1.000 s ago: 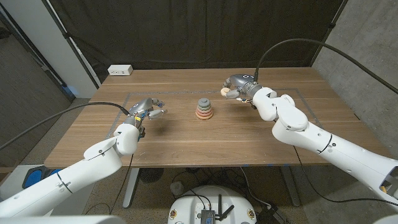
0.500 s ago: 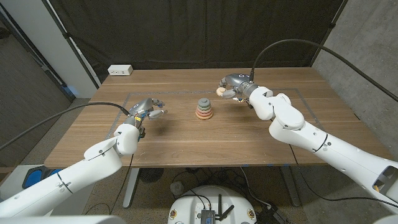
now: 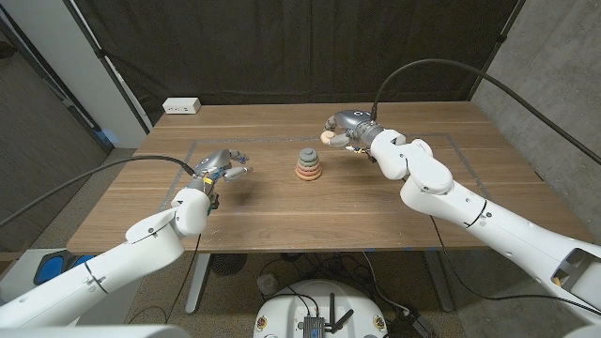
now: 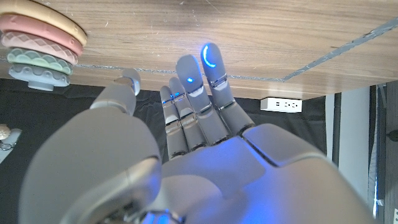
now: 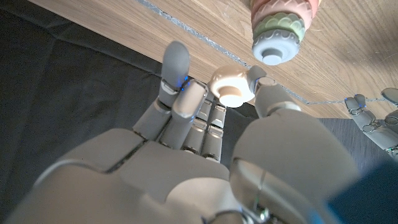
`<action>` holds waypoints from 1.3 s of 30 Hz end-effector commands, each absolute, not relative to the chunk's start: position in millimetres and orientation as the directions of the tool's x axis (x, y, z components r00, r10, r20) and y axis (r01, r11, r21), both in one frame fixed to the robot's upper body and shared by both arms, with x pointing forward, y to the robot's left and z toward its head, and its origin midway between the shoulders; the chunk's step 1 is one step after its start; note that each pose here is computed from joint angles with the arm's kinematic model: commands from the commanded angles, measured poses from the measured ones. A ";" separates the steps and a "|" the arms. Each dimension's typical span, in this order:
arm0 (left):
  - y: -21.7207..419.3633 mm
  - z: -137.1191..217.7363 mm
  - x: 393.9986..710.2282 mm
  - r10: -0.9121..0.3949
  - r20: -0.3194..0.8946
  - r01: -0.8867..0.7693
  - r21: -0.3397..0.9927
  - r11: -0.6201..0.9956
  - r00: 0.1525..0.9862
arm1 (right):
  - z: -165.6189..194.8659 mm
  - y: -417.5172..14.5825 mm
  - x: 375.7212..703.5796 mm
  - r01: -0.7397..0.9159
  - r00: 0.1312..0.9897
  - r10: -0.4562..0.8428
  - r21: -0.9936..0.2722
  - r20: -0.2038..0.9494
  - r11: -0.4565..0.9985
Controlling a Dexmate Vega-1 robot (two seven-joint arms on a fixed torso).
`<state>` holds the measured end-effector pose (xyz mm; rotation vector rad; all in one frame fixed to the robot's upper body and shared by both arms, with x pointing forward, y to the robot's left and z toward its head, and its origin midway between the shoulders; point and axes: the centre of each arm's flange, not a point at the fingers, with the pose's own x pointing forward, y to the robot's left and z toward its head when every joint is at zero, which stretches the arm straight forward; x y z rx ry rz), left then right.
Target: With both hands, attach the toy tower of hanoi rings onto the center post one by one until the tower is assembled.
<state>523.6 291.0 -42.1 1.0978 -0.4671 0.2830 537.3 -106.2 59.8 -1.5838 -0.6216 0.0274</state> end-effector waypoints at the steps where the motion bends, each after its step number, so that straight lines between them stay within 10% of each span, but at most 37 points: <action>1: 291.8 -42.3 523.8 -0.012 0.499 -0.445 0.783 0.434 0.866 | 61.8 -91.4 541.5 0.362 0.836 0.437 -0.932 0.331 0.013; 39: 297.0 -44.7 522.5 0.004 0.498 -0.451 0.782 0.430 0.867 | 69.7 -51.9 564.8 0.309 0.821 0.503 -0.951 0.271 0.008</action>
